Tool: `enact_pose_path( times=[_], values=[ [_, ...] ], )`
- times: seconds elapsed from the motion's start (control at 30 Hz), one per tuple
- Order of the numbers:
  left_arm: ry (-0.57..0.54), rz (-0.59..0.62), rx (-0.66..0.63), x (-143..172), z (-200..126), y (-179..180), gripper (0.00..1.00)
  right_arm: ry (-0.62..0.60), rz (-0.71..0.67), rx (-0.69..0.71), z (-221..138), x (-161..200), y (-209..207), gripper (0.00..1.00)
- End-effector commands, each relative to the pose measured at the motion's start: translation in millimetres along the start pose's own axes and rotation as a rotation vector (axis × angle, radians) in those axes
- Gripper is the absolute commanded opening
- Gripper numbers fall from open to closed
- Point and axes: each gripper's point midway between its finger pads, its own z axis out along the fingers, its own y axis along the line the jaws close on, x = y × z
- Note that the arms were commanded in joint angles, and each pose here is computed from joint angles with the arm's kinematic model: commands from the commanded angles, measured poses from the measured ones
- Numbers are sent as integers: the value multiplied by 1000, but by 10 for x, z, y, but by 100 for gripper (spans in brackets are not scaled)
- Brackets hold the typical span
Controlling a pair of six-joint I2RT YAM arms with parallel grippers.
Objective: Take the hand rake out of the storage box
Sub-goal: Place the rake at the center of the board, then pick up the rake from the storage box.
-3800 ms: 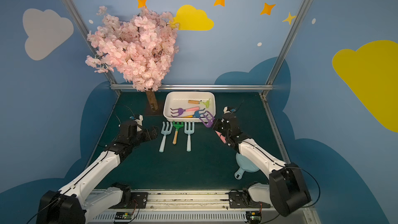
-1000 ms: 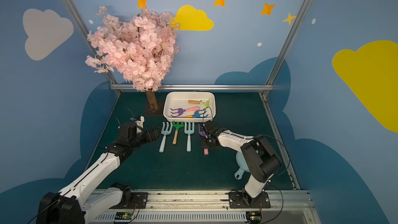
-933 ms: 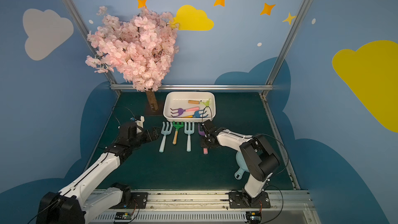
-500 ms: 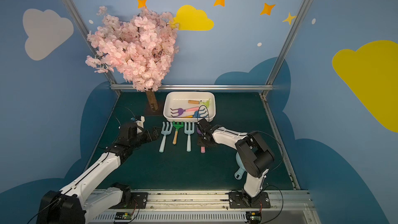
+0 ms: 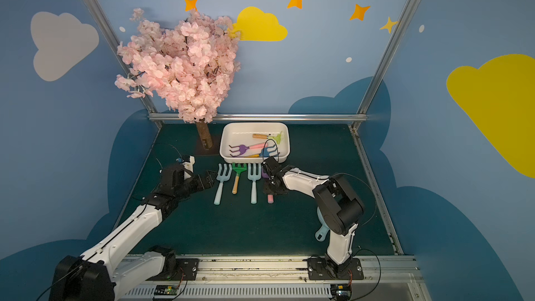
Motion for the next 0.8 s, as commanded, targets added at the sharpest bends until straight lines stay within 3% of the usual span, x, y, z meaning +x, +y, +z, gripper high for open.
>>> enact_pose_path(
  times=[0.0,0.13,0.23,0.33,0.77],
  values=[
    [15,10,8,44,14,9,100,-102,-34,-57,-518,-279,132,43],
    [18,9,13,49,34,6,100,-291,24,-8,-1060,-714,-25,48],
    [28,3,18,62,60,0,100,-485,-42,11,-1343,-1120,-48,51],
    [31,1,18,66,73,1,100,-544,-41,32,-1421,-1446,-98,52],
    [38,0,-8,63,71,39,100,-496,-42,148,-564,-2408,-212,43]
  ],
)
